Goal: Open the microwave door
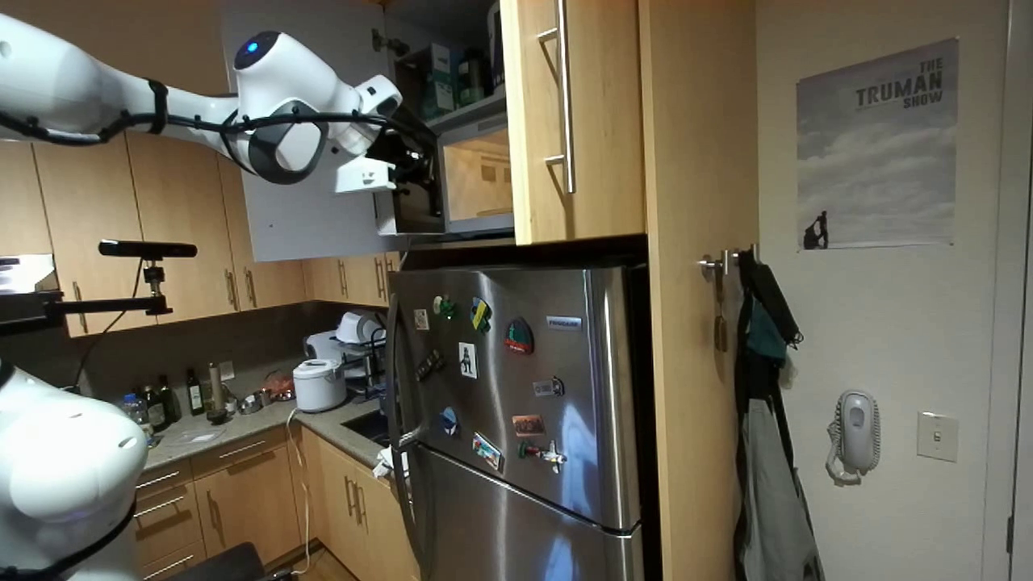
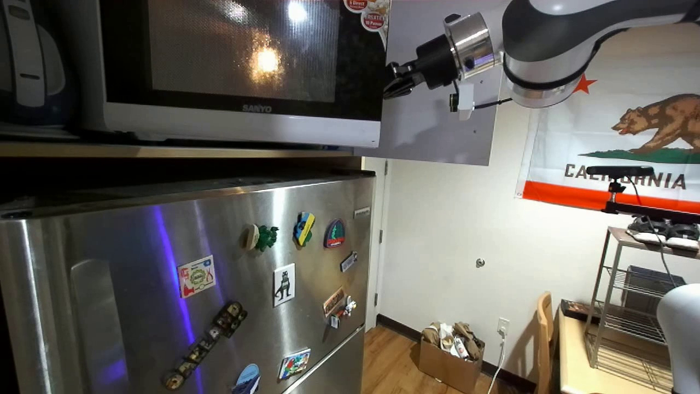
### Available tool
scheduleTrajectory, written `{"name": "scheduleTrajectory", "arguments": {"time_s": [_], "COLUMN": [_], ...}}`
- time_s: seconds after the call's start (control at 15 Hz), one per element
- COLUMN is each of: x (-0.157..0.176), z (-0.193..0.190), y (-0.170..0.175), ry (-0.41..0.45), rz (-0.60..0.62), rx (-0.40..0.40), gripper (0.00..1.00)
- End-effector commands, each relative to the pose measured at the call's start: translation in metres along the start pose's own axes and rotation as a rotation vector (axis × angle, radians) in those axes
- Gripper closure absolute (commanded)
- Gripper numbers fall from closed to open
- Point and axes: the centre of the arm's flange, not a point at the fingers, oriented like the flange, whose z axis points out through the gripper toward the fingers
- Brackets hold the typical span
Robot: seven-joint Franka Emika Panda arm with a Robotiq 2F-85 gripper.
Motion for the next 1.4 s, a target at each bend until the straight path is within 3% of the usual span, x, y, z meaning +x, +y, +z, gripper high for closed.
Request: {"name": "scheduleTrajectory", "arguments": {"time_s": [0.0, 0.93, 1.33], "x": [-0.005, -0.024, -0.014], "z": [-0.009, -0.020, -0.027], "y": [-0.006, -0.014, 0.014], "ry": [-0.022, -0.065, -0.002], "rz": [-0.003, -0.058, 0.004], "rx": [0.011, 0.035, -0.047], "gripper": [0.99, 0.98, 0.98]}}
